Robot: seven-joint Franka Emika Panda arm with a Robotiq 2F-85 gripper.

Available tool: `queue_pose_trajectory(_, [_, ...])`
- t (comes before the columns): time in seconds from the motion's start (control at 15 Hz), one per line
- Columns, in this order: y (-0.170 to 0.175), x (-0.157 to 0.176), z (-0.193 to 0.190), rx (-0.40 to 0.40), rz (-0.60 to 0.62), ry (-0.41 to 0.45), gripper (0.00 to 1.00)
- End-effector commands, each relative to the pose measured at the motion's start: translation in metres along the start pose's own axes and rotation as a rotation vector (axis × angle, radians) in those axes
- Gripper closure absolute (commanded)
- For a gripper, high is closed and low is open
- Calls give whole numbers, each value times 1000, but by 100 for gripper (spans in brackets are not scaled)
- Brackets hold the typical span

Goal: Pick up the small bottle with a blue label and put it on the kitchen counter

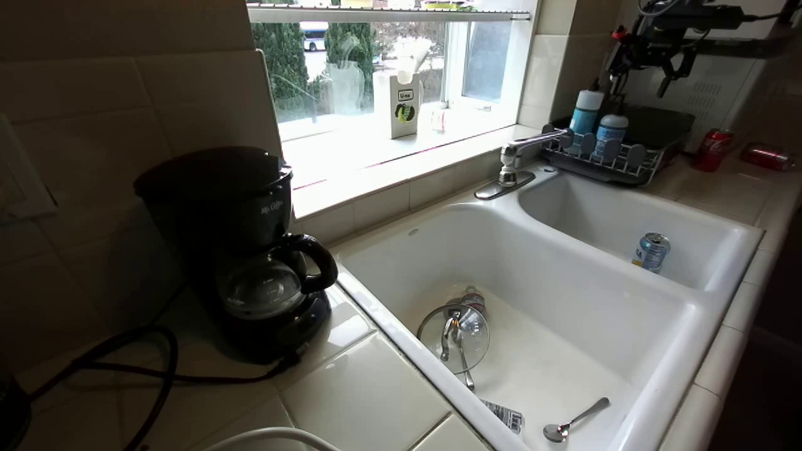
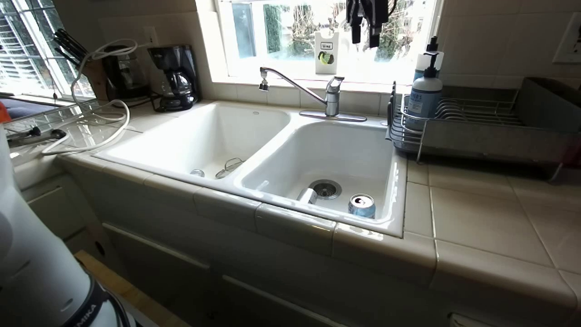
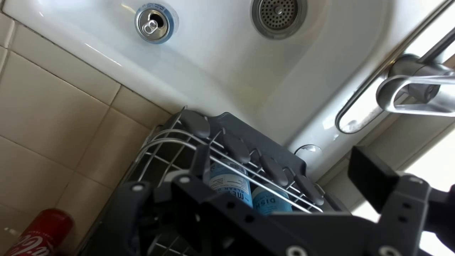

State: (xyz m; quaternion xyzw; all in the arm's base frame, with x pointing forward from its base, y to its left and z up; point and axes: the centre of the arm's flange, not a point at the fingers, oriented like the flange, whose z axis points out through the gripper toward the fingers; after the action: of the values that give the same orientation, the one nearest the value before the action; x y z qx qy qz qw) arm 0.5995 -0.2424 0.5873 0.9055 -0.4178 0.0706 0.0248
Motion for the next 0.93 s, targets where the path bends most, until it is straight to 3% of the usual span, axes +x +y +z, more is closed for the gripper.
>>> queue_pose_trajectory(0.0, [0, 0, 0, 0, 0, 1, 0])
queue_pose_trajectory(0.13, [0, 0, -1, 1, 1, 1, 0])
queue_pose_trajectory(0.53, [-7, 48, -16, 10, 254, -63, 0])
queue_pose_trajectory(0.87, [2, 89, -12, 27, 429, -11, 0])
